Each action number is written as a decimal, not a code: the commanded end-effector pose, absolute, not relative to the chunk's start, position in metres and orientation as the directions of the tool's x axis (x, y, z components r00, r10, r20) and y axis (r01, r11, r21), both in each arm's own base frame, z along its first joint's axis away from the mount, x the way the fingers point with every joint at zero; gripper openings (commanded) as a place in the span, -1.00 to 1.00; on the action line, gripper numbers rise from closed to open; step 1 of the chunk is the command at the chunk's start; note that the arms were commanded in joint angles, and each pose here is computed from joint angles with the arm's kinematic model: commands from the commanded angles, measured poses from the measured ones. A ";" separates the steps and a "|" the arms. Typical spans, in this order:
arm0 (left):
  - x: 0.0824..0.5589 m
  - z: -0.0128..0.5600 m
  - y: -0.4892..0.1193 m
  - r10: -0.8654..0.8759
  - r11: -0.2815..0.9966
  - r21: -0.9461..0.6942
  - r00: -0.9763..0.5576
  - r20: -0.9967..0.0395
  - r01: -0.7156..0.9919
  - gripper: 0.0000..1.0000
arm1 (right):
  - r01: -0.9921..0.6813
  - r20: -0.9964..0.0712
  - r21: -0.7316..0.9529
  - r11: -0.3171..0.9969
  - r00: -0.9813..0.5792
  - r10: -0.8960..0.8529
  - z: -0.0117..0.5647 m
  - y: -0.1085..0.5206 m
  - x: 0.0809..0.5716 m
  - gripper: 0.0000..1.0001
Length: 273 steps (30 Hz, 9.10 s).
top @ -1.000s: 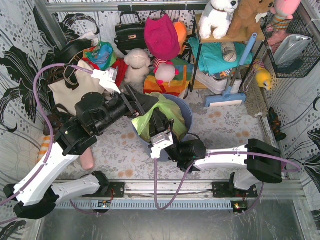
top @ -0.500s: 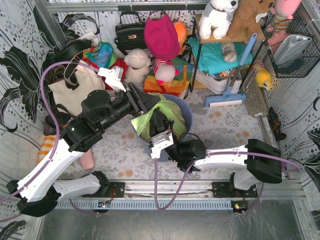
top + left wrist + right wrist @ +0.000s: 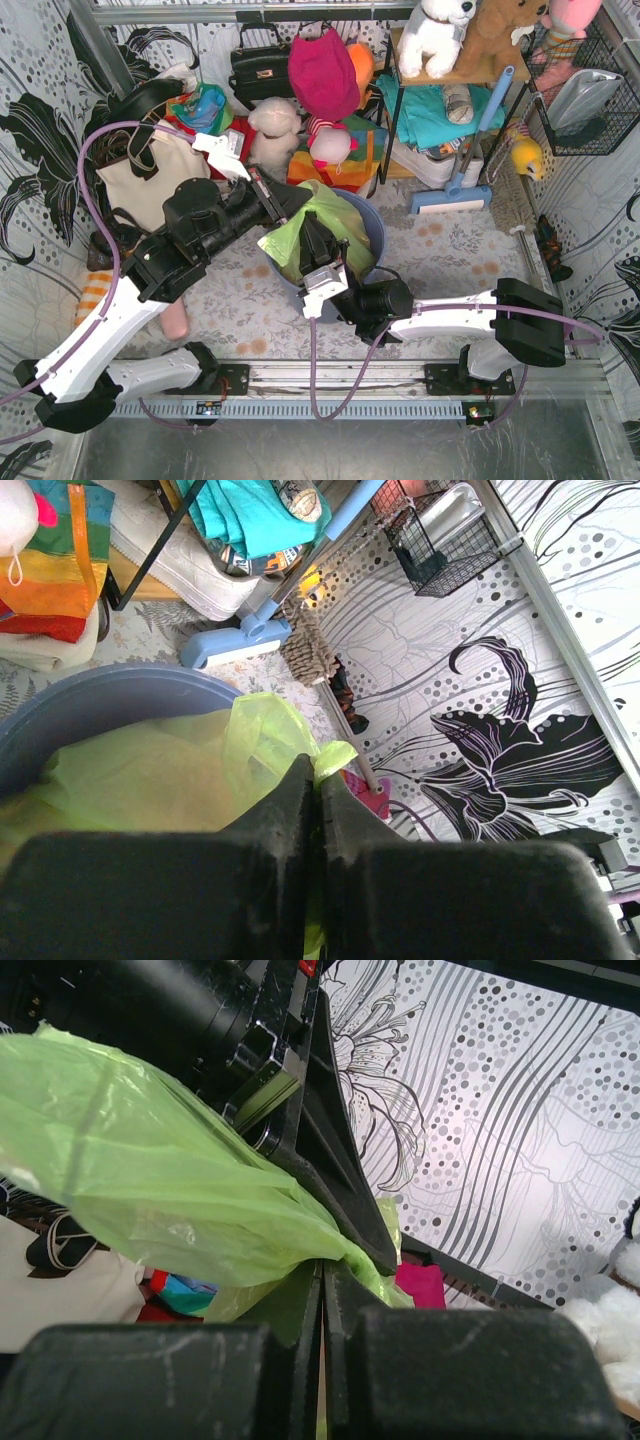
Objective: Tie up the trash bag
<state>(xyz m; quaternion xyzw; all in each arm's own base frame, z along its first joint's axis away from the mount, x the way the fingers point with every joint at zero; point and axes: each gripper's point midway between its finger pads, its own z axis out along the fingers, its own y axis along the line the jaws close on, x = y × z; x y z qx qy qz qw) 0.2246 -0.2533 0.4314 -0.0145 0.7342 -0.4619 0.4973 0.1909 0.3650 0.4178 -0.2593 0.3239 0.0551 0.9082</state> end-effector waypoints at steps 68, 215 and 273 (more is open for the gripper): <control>0.239 0.482 -0.247 -0.553 0.573 -0.615 -0.298 -0.778 0.542 -1.00 | -0.763 -0.780 -0.429 0.483 0.583 0.227 0.427 0.331 0.106 -0.02; 0.343 0.382 -0.254 -0.358 0.834 -0.363 -0.094 -0.929 0.414 -1.00 | -0.954 -0.974 0.209 0.214 -0.184 0.132 0.322 0.320 0.061 -1.00; 0.268 0.399 -0.303 -0.182 0.540 -0.322 -0.265 -0.947 0.778 -1.00 | -0.401 -0.402 -0.915 0.042 0.899 -0.174 0.337 0.363 0.106 -0.68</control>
